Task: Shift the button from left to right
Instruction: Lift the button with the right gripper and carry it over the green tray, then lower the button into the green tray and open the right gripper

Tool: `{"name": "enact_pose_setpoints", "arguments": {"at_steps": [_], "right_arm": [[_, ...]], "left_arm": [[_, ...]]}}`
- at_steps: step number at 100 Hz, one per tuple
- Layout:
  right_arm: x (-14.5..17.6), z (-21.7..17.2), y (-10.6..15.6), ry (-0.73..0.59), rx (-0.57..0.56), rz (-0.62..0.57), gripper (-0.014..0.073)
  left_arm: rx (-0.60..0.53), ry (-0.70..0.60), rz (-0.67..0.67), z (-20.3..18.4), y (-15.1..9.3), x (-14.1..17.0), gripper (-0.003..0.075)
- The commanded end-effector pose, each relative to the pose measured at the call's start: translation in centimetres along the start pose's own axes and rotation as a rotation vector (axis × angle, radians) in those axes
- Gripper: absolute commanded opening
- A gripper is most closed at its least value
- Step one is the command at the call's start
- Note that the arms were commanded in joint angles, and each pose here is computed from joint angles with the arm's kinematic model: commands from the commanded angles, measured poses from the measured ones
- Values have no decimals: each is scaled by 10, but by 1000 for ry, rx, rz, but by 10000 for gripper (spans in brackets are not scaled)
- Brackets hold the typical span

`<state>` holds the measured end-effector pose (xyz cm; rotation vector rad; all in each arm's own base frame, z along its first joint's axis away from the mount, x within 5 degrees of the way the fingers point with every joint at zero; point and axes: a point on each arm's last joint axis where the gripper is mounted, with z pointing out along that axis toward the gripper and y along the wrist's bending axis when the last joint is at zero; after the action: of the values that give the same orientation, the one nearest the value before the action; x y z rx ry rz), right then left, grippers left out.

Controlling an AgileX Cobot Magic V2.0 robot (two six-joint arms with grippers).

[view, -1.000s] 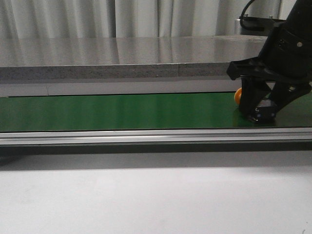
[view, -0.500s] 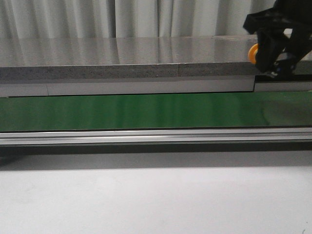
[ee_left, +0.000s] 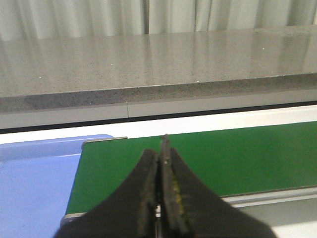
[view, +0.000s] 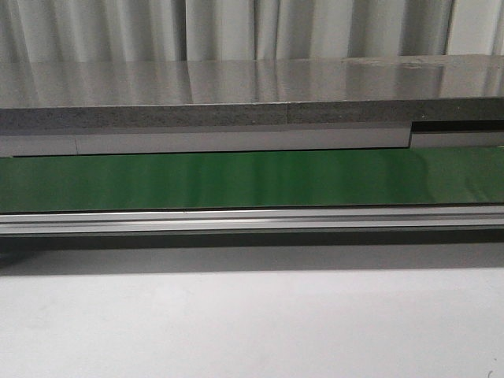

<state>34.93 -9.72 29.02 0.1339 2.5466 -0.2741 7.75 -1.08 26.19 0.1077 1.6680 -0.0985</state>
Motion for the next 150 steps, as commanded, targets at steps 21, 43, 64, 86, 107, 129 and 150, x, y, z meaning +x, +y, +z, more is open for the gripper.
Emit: {"name": "enact_pose_setpoints", "arguments": {"at_steps": [21, 43, 64, 86, 107, 129, 150], "right_arm": [[3, 35, -41, 17, 67, 65, 153], [17, 66, -44, 122, 54, 75, 153], [21, 77, -42, 155, 44, 76, 153], [25, 87, -40, 181, 32, 84, 283], [25, 89, -40, 182, 28, 88, 447], [18, 84, -42, 160, 36, 99, 447], [2, 61, -48, 94, 54, 156, 447]], "left_arm": [[-18, -100, -10, -1, 2, -16, -20], [-18, -100, -10, -1, 2, -16, -20], [-18, -100, -10, -1, 2, -16, -20], [-18, -100, -10, -1, 2, -16, -20], [-18, -100, -10, -1, 2, -16, -20], [-18, -100, -10, -1, 2, -16, -20], [-18, -100, -10, -1, 2, -16, -20]]}}
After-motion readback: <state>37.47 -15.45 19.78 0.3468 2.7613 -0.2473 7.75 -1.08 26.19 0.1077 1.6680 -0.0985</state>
